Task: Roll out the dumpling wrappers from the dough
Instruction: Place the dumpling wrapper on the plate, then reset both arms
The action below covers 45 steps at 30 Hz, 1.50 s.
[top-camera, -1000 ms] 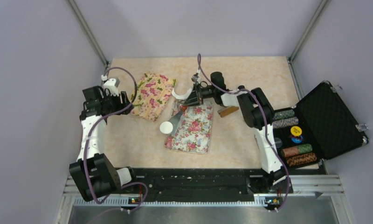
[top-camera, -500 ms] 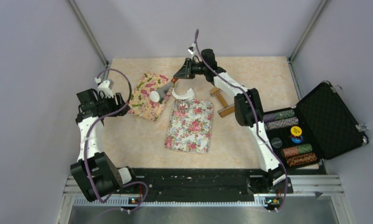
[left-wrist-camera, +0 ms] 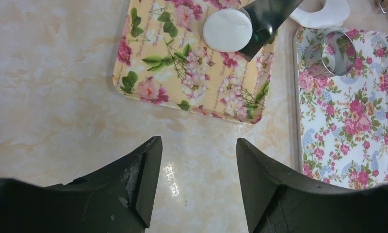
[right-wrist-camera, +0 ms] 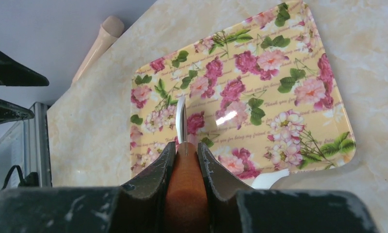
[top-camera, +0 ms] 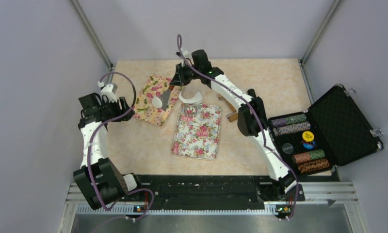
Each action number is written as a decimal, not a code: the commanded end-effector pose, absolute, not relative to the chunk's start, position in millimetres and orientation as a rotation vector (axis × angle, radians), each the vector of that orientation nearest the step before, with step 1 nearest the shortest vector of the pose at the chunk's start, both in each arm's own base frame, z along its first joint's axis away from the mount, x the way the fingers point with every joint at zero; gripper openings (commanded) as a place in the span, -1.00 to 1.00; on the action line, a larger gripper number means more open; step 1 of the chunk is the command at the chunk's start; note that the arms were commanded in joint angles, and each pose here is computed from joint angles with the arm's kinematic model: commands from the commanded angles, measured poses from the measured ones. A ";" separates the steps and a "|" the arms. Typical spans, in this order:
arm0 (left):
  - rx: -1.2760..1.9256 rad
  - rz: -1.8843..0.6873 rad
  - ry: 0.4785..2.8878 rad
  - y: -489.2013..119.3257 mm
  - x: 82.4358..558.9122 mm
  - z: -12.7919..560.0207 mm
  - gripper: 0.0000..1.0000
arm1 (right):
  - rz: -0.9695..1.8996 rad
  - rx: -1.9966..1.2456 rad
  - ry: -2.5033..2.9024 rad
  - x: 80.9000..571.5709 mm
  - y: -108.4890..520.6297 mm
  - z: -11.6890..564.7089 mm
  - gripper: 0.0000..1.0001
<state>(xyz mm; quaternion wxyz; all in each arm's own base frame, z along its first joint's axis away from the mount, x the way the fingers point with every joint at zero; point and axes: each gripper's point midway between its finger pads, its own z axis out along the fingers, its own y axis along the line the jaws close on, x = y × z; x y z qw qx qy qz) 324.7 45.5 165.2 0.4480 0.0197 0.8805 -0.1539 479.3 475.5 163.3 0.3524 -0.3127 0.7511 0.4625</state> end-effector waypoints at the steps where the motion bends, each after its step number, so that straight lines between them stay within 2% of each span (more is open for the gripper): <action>1: 0.081 -0.384 2.139 44.2 325.4 171.5 0.26 | 1.111 -0.924 1.833 455.6 479.2 220.6 -1.00; 14: 0.109 -0.373 2.094 40.5 323.1 185.4 0.26 | 1.147 -0.939 1.743 422.0 460.2 296.9 -1.00; 20: 0.155 -0.299 2.120 48.3 319.5 195.3 0.27 | 1.092 -1.070 1.747 382.9 402.0 336.9 -1.00; 27: 0.182 -0.231 2.117 43.3 293.2 207.4 0.28 | 0.581 -1.211 1.845 339.2 275.0 281.2 -1.00; 33: 0.147 -0.163 2.065 41.6 277.4 209.9 0.40 | 0.179 -1.214 1.817 303.7 190.1 252.9 -1.00; 40: 0.147 -0.185 2.085 38.7 273.8 213.4 0.43 | -0.006 -1.239 1.755 265.6 140.7 204.5 -1.00; 45: 0.161 -0.207 2.088 34.0 270.4 214.3 0.43 | -0.039 -1.226 1.666 248.6 128.7 182.1 -1.00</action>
